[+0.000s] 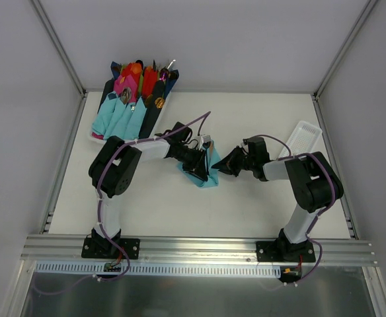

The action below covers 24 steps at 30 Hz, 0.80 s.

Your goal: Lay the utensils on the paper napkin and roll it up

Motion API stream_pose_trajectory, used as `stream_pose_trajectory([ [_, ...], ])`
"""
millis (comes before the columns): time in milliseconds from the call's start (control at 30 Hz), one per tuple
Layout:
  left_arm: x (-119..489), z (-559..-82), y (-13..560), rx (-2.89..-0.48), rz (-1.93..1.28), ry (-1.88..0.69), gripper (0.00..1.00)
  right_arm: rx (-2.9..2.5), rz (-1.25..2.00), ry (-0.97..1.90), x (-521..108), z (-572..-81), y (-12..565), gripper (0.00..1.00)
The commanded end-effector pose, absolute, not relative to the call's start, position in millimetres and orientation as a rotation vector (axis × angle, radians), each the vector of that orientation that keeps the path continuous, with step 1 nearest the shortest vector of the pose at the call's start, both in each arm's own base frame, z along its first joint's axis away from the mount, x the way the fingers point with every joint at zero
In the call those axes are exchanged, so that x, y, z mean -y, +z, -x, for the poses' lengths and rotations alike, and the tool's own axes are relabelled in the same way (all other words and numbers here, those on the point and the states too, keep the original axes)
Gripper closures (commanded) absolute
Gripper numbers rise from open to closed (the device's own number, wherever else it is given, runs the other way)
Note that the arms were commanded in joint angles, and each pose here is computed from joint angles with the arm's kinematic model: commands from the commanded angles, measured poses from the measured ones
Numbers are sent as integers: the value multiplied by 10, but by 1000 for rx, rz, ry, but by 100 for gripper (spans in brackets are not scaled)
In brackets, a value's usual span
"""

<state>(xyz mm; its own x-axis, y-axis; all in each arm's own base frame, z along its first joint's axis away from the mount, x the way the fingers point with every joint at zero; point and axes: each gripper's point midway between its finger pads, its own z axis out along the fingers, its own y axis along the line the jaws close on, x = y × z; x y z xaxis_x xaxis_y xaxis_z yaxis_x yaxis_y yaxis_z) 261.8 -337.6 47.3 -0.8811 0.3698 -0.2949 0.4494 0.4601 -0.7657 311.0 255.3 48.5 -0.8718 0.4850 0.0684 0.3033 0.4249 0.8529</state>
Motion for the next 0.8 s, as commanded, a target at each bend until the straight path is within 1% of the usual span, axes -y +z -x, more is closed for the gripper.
stream_pose_trajectory([
  [0,3443,-2648,593,-2536,-794,-1412,76,-2477,-670,1447,-2542,-3108,506,94],
  [33,3441,-2652,573,-2542,-790,-1408,81,-2476,-669,1447,-2544,-3112,511,94],
  [100,3443,-2674,561,-2543,-786,-1394,87,-2477,-667,1448,-2549,-3108,511,94],
  [133,3441,-2682,542,-2547,-785,-1387,92,-2477,-670,1447,-2542,-3107,506,94],
  [267,3462,-2761,535,-2544,-774,-1370,100,-2480,-669,1448,-2547,-3097,503,94],
  [767,3518,-2938,393,-2572,-738,-1310,100,-2486,-670,1464,-2546,-3034,473,97],
])
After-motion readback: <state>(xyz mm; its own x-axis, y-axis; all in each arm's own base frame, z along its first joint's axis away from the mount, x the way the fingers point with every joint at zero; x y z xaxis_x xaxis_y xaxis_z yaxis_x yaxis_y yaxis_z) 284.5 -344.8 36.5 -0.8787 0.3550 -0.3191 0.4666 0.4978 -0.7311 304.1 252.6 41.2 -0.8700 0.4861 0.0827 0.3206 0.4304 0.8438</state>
